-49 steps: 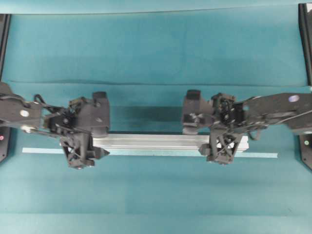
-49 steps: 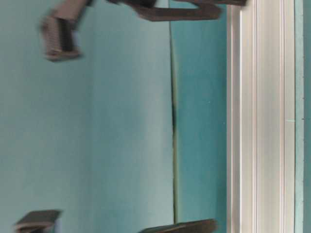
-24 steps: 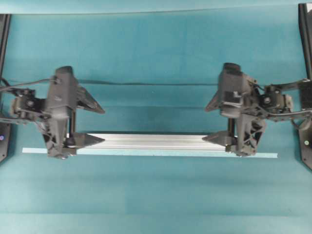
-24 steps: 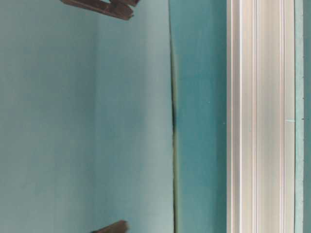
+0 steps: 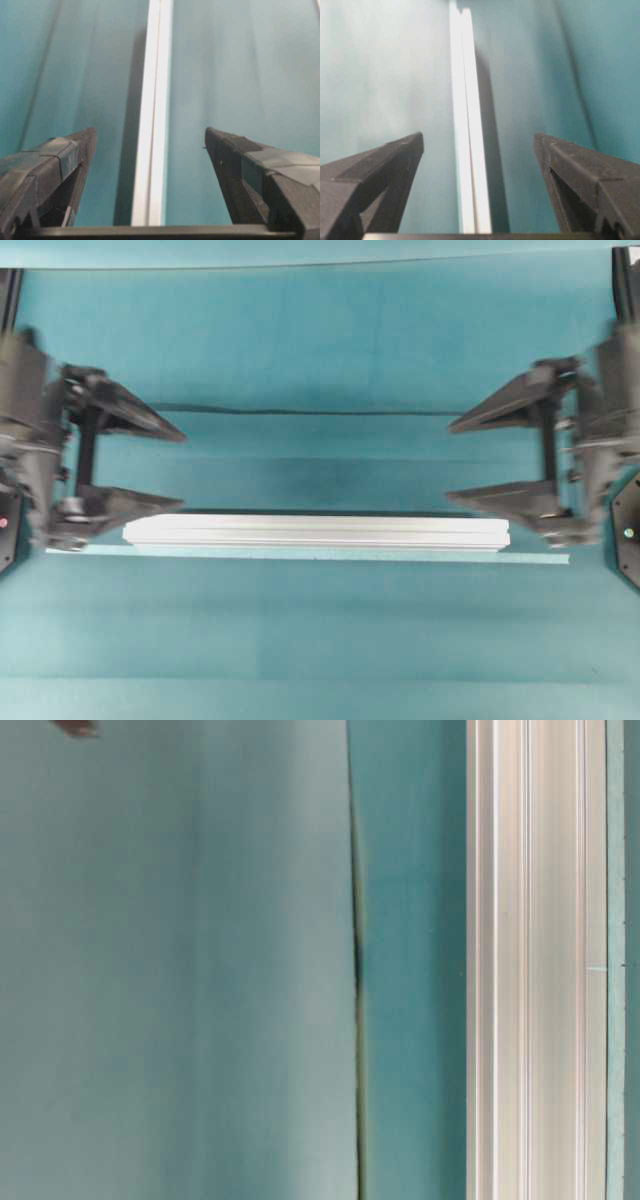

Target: Lift the metal rail with both hands.

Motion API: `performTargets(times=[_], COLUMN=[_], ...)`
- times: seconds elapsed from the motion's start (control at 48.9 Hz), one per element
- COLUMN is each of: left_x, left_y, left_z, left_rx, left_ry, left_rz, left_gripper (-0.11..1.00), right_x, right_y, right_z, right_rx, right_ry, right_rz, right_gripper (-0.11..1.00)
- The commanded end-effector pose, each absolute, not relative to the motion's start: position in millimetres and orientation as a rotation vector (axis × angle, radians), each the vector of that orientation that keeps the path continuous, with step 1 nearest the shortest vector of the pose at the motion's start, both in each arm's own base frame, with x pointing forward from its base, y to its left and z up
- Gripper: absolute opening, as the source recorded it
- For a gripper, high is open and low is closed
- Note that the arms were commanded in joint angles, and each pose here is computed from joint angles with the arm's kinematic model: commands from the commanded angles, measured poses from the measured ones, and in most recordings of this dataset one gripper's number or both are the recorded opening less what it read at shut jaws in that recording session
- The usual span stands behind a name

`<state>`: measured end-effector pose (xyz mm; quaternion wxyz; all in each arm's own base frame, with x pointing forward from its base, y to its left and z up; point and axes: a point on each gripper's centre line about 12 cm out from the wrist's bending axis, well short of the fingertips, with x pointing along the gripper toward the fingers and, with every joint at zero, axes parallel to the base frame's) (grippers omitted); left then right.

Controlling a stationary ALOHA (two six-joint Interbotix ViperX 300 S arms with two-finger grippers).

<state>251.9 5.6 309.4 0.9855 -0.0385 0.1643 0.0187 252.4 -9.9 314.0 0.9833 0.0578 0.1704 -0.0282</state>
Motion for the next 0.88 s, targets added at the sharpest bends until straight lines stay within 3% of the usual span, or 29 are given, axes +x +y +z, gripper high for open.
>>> performTargets(times=[0.0, 0.327, 0.858], left_x=[244, 211, 203], left_y=[7, 11, 12], left_z=[330, 362, 367], left_rx=[-0.079, -0.080, -0.078], left_ry=[0.226, 0.056, 0.034], left_rz=[0.040, 0.054, 0.063], left_gripper=[0.95, 0.95, 0.95], right_x=[240, 195, 188], right_y=[-12, -14, -13], right_z=[332, 349, 342], right_rx=[0.118, 0.119, 0.122], right_ry=[0.250, 0.065, 0.063], right_rz=[-0.061, -0.073, -0.074], right_gripper=[0.94, 0.94, 0.94])
